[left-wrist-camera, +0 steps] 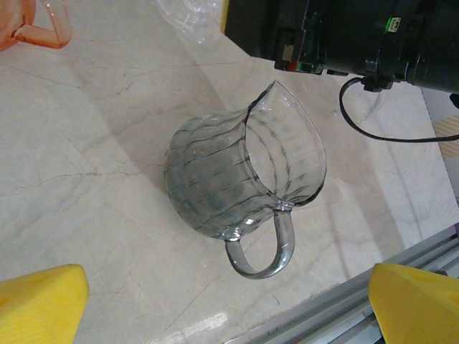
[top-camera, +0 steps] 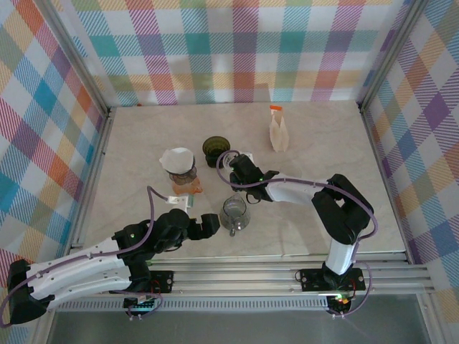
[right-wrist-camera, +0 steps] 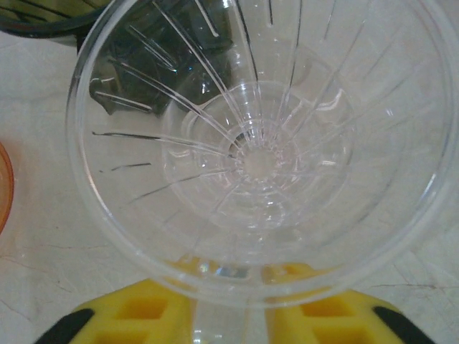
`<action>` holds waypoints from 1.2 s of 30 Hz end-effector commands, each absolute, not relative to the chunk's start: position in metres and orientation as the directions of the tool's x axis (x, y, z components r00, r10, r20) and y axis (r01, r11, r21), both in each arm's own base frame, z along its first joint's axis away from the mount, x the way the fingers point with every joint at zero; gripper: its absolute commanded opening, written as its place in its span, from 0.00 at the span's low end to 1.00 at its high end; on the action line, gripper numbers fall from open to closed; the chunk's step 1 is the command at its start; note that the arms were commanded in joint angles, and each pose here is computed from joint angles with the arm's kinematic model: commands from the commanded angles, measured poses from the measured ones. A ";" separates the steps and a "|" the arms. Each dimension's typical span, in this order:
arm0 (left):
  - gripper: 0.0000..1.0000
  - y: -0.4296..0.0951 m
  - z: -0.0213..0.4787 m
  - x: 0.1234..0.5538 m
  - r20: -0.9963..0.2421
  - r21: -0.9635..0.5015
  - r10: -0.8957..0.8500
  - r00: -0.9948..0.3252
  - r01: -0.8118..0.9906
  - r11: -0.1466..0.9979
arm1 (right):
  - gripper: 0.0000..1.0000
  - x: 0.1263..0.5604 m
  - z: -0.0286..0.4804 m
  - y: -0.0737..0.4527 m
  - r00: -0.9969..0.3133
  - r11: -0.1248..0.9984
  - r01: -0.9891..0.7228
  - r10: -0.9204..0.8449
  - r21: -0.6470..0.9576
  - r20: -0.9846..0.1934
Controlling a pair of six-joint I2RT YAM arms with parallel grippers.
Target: Place the coffee filter in the dripper
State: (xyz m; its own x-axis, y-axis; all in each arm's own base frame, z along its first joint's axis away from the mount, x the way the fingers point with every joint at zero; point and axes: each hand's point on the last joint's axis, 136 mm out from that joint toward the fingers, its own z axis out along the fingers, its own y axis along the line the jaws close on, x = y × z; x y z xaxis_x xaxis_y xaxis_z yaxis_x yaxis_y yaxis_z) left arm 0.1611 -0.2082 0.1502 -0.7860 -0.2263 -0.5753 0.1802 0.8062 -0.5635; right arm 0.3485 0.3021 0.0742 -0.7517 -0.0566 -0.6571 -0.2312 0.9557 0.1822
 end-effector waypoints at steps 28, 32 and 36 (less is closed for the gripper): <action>1.00 -0.169 0.141 0.160 -0.608 -0.500 -0.263 -0.749 0.104 0.860 | 0.14 0.204 0.195 0.284 -0.676 0.741 -0.620 -0.338 0.258 -0.655; 1.00 -0.163 0.140 0.160 -0.607 -0.502 -0.279 -0.744 0.088 0.860 | 0.14 0.193 0.189 0.289 -0.663 0.731 -0.642 -0.378 0.232 -0.646; 1.00 -0.161 0.139 0.159 -0.604 -0.512 -0.289 -0.743 0.084 0.855 | 0.14 0.188 0.183 0.288 -0.651 0.739 -0.647 -0.406 0.189 -0.642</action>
